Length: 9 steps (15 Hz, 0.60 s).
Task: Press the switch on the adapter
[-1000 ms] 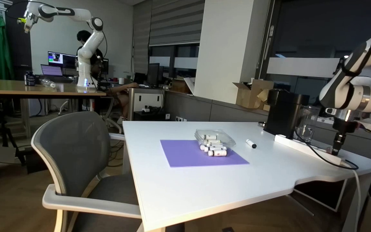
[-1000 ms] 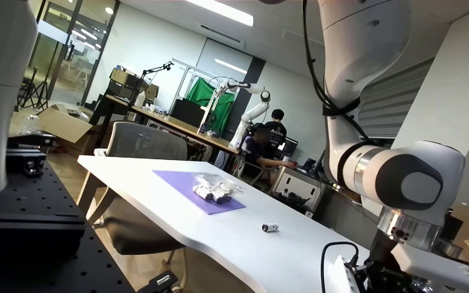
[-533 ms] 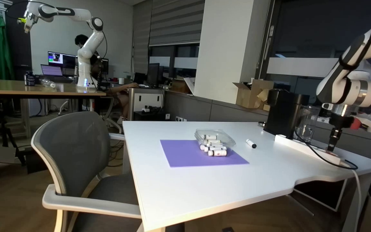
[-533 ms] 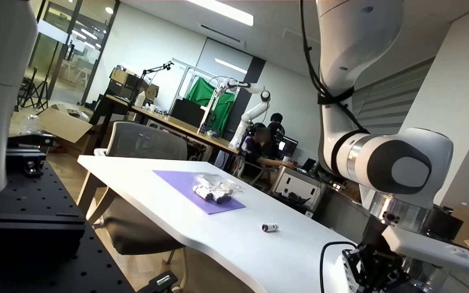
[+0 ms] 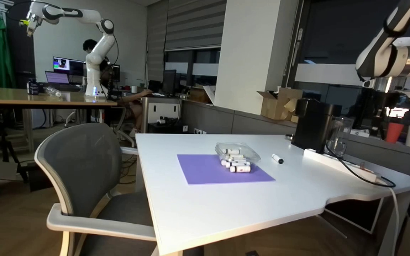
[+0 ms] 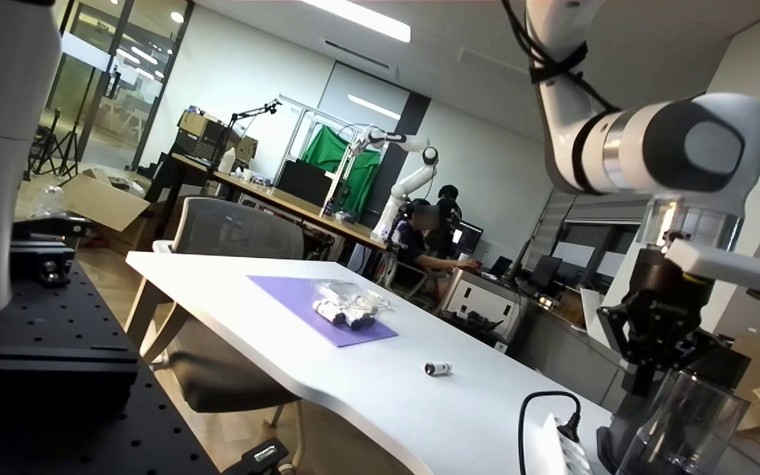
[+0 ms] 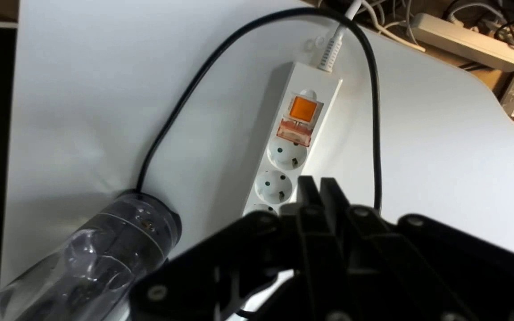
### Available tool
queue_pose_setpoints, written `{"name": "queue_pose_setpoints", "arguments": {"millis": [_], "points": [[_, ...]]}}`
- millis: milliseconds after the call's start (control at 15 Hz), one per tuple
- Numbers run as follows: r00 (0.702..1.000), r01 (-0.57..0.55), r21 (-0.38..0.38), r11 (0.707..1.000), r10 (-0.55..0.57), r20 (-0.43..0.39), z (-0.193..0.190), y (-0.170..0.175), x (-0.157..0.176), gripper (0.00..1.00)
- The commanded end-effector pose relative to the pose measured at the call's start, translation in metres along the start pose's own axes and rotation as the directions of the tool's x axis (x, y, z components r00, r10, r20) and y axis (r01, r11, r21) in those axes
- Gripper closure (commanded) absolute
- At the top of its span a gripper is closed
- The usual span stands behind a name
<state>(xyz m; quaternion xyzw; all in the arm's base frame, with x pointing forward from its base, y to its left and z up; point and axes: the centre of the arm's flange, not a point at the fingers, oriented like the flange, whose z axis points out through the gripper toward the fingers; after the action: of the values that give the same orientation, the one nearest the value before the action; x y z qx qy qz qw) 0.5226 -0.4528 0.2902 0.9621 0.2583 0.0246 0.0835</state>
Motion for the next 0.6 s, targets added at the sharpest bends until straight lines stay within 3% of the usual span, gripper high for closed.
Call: {"name": "queue_pose_setpoints", "arguments": {"millis": [0,200,400,533], "points": [[0.988,-0.128,0.011,0.992,0.126,0.084,-0.063,-0.01,-0.016,0.61],[0.956,-0.28,0.054,0.958,0.273,0.109,-0.106,-0.013,-0.027,0.41],[0.91,-0.412,0.1,0.906,0.403,0.104,-0.139,-0.021,-0.043,0.21],[0.891,-0.453,0.124,0.883,0.444,0.096,-0.156,-0.023,-0.051,0.07]]}}
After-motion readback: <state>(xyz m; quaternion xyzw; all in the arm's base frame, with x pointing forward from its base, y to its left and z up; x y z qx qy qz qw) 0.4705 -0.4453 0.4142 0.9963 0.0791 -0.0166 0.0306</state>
